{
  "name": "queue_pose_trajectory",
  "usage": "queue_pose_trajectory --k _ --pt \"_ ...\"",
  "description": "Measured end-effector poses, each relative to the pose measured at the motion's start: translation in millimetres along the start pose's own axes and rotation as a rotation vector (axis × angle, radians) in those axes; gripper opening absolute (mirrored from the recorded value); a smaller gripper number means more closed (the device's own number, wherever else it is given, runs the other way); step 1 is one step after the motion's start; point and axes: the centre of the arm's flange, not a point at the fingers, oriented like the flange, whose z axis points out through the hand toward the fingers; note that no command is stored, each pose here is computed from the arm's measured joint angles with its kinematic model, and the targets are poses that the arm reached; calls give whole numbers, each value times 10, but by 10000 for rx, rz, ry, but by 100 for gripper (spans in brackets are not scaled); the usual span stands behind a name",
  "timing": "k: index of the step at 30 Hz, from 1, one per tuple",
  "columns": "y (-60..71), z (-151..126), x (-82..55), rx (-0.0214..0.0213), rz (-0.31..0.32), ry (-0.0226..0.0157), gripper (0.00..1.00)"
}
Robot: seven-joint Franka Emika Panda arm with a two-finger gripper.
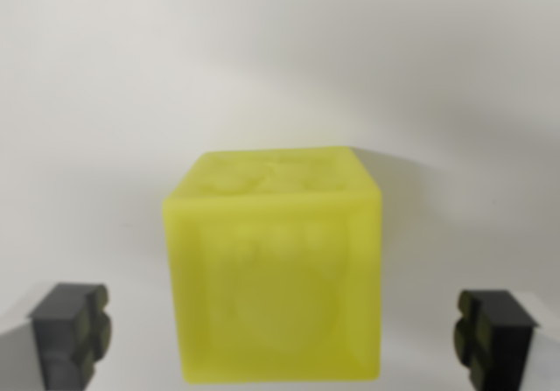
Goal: Pick yellow cube
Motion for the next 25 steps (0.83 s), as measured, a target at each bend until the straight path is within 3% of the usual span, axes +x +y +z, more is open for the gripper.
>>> queue_pose_trajectory --k 20,21,25 --pt "-9 420 -10 -10 -84 -6 100" --pt "-9 420 -9 -10 -84 -6 0" --pt "-9 420 -9 -10 -84 -6 0"
